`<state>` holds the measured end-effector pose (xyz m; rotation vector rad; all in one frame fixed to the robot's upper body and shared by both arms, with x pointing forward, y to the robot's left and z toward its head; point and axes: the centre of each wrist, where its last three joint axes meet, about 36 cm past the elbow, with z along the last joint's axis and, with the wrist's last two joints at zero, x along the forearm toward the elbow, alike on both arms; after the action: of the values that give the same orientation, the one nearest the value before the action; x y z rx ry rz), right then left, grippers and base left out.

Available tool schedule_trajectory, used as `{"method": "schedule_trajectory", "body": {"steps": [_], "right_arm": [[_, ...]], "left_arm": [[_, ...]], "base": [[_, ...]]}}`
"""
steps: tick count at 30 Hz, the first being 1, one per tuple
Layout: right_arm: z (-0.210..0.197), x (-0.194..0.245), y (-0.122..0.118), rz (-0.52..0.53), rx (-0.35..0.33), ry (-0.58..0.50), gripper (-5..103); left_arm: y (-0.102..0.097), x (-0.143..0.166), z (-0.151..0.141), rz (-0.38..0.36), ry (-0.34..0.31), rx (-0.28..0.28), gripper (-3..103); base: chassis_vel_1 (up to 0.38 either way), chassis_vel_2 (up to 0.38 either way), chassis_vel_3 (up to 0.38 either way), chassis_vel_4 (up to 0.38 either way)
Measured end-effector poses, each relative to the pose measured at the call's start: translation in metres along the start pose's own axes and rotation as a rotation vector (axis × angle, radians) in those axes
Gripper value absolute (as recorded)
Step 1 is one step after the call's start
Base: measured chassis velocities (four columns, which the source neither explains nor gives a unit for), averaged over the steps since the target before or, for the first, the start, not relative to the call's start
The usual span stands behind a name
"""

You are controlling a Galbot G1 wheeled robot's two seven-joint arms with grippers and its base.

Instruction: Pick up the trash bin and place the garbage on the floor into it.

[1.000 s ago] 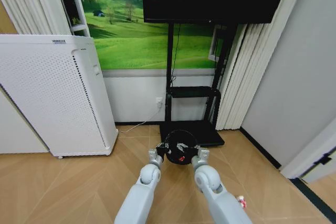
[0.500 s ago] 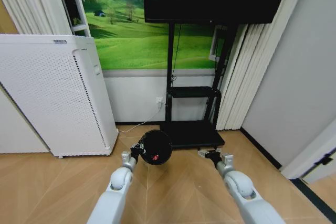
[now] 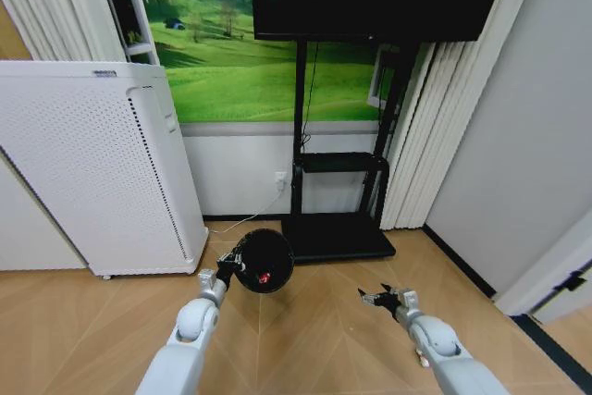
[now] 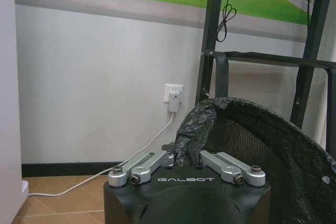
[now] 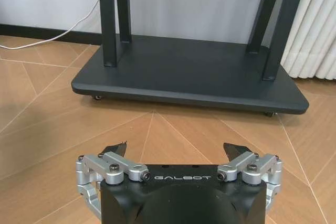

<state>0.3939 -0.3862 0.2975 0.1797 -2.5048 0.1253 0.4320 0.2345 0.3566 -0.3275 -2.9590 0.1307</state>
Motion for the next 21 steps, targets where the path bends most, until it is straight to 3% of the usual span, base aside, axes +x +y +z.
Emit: {"method": "schedule_trajectory", "body": {"steps": [11,21], "right_arm": [[0.006,-0.001,0.005,0.014,-0.032,-0.007,100],[0.008,-0.002,0.001,0.015,-0.050,-0.015,100]], "left_arm": [[-0.015,-0.004,0.001,0.018,-0.002,0.009,7],[-0.025,-0.007,0.002,0.026,-0.001,0.009,7]], "base": [[-0.011,-0.033,0.013,0.040],[-0.143,-0.202,0.142,0.204]]}}
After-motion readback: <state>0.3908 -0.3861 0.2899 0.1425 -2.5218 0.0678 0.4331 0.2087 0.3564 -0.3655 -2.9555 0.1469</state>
